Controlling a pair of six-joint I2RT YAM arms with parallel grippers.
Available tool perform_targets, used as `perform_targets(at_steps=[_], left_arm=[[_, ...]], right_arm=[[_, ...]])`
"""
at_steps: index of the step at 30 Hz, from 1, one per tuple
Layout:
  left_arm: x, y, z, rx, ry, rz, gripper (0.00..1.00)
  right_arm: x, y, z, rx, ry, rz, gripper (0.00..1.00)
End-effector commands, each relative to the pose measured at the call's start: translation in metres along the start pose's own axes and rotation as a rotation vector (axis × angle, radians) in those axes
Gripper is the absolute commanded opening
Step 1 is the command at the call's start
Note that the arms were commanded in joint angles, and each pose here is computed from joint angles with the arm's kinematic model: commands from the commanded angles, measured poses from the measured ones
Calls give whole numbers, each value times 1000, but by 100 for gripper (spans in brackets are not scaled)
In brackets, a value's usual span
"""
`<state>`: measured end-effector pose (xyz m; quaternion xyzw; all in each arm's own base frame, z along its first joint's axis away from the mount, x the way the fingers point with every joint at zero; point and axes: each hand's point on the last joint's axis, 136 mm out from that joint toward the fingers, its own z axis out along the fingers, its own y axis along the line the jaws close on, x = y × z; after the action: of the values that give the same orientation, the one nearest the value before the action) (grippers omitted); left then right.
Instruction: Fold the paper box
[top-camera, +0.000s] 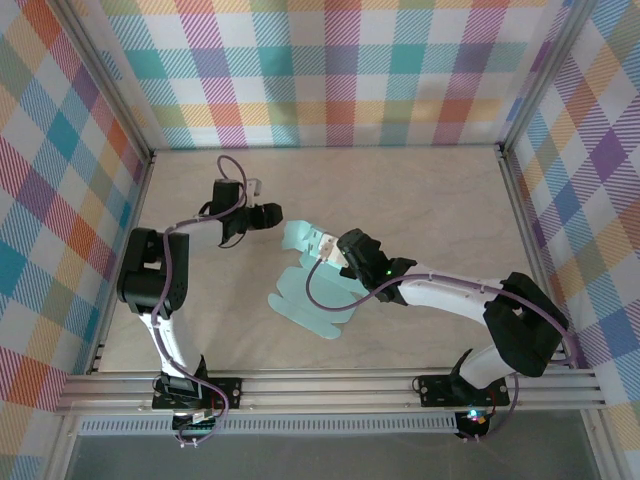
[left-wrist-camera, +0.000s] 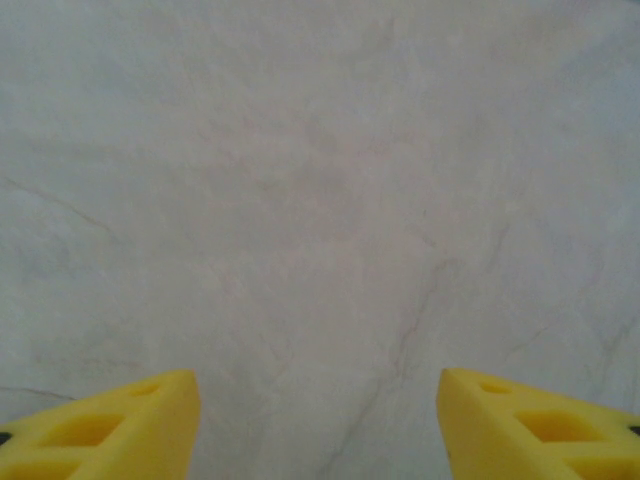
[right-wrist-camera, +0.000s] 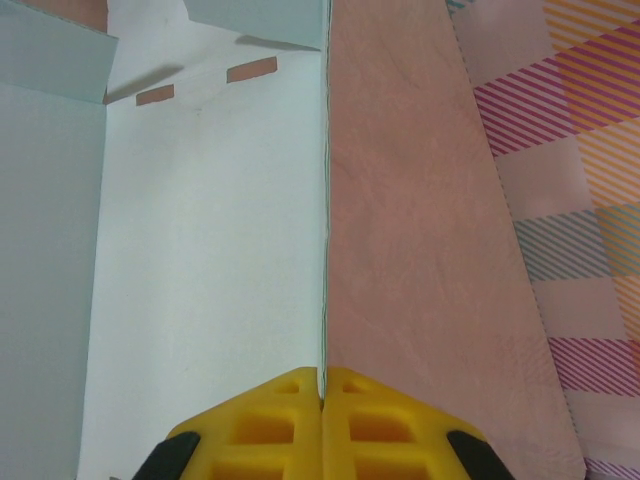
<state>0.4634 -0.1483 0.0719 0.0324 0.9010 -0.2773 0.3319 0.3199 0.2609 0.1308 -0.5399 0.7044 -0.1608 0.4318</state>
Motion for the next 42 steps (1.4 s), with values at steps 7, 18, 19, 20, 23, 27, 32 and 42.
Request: perform_targets(at_steps=[7, 18, 19, 20, 23, 27, 32, 42], left_arm=[[33, -65, 6, 232, 167, 167, 55], [54, -71, -12, 254, 111, 131, 41], [58, -72, -13, 257, 109, 130, 41], [62, -73, -13, 258, 106, 131, 41], [71, -75, -14, 257, 99, 142, 41], [79, -78, -15, 259, 104, 152, 41], [82, -81, -16, 260, 94, 166, 41], [74, -81, -15, 222, 76, 214, 44]], right_arm=[[-17, -19, -9, 18, -60, 60, 0], [-10, -21, 6, 99, -1, -62, 0], [-10, -21, 8, 111, 2, -83, 0], [-10, -20, 9, 122, 4, -102, 0], [-12, -18, 12, 156, 1, -150, 0], [-14, -15, 16, 181, -9, -196, 0], [-5, -14, 23, 240, 17, -269, 0], [-4, -3, 34, 290, 32, -349, 0]])
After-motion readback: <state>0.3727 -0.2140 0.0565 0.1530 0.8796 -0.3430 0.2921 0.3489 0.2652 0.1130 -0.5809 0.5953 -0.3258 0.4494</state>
